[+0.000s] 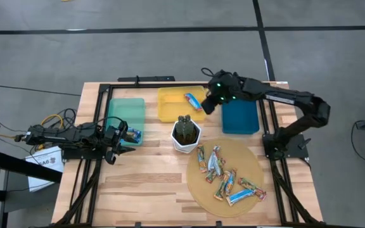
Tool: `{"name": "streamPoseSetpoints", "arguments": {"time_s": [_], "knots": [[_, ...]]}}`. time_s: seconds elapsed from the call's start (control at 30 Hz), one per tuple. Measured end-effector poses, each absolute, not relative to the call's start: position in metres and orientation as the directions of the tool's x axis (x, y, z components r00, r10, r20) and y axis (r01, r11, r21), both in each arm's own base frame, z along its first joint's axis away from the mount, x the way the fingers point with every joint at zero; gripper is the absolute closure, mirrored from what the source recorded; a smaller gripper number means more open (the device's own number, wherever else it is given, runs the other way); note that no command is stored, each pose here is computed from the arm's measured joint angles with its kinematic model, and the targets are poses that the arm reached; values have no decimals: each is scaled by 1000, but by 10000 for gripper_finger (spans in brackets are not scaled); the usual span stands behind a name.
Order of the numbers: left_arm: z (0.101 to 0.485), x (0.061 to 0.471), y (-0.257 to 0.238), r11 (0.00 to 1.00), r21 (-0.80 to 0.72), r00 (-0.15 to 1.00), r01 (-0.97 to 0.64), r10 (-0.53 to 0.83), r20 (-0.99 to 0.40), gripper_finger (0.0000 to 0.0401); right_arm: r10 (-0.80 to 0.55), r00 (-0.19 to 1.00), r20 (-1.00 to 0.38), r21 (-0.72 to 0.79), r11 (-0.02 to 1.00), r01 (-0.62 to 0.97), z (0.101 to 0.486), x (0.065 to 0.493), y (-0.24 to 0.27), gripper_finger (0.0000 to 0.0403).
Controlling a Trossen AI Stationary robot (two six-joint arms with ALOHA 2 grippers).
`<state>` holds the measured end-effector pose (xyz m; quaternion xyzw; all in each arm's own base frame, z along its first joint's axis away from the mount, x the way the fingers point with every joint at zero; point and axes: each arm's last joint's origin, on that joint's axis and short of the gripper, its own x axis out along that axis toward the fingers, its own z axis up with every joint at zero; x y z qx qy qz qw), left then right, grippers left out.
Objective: Pick and place Granola Bars by type
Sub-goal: Put the red granola bar into the yellow bin
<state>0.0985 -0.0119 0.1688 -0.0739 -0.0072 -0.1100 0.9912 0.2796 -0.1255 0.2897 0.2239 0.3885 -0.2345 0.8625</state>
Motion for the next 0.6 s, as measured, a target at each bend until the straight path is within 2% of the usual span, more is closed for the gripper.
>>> {"name": "streamPoseSetpoints", "arguments": {"time_s": [0.27, 0.6], "knots": [[169, 98, -12, 965, -145, 976, 219, -217, 31, 257, -129, 551, -824, 211, 833, 511, 317, 243, -80, 331], [169, 98, -12, 965, -145, 976, 219, -217, 31, 257, 6, 440, -898, 283, 773, 568, 326, 214, -23, 331]]}}
